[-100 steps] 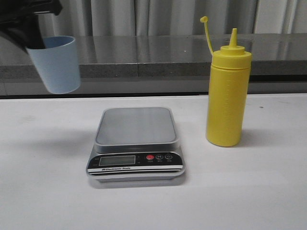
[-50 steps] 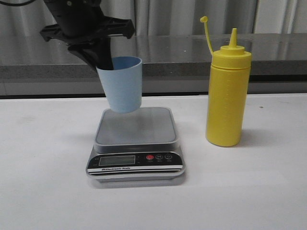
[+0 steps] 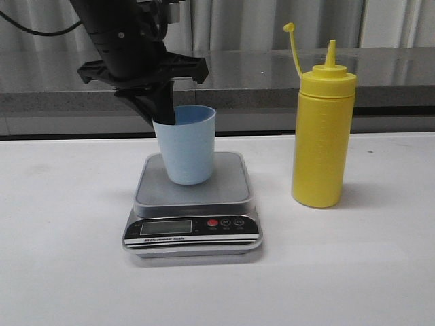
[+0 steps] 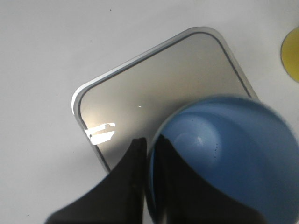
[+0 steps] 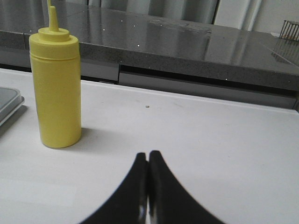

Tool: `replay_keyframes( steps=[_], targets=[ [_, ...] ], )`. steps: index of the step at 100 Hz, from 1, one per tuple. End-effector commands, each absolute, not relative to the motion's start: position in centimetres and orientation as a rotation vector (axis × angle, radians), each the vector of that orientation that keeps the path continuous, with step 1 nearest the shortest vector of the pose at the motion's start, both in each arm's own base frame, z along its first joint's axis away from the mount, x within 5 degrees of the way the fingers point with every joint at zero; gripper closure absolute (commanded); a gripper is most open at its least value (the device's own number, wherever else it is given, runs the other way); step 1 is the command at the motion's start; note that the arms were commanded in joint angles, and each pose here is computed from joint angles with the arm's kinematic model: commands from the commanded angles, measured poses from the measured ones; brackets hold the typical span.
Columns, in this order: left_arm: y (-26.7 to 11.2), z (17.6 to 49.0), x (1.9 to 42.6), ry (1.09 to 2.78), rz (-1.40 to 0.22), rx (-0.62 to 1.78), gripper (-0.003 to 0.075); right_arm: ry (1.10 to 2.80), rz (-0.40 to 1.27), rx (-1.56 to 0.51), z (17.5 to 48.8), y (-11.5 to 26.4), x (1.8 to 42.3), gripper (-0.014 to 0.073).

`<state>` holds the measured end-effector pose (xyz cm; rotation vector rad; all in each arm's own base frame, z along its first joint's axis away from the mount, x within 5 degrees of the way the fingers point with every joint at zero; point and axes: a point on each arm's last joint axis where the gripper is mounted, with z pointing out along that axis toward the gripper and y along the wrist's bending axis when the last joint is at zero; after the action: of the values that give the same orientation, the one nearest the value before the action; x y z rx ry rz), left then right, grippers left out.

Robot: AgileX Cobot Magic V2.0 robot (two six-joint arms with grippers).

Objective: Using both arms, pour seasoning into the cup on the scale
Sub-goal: 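Open the left gripper to release the cup on the scale and lift away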

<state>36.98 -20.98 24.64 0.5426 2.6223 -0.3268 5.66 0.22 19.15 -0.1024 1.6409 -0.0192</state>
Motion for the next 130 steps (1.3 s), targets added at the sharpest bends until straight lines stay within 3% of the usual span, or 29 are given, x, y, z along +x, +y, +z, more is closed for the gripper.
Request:
replay_keyframes(
  steps=[1, 96, 108, 130],
  targets=[
    [-21.32, 28.17, 36.64, 2.5, -0.38, 0.524, 0.0739, 1.547, -0.024, -0.107, 19.9, 0.27, 5.56, 0.0715],
    [-21.32, 28.17, 36.64, 2.5, -0.379, 0.527, 0.0726, 1.547, -0.024, -0.107, 19.9, 0.27, 5.56, 0.0715],
    [-21.32, 28.17, 36.64, 2.499, -0.379, 0.527, 0.0622, 1.547, -0.024, -0.107, 19.9, 0.27, 5.56, 0.0715],
    [-21.32, 28.17, 36.64, 2.499, -0.379, 0.527, 0.027, 1.547, -0.024, -0.107, 19.9, 0.27, 5.56, 0.0715]
  ],
)
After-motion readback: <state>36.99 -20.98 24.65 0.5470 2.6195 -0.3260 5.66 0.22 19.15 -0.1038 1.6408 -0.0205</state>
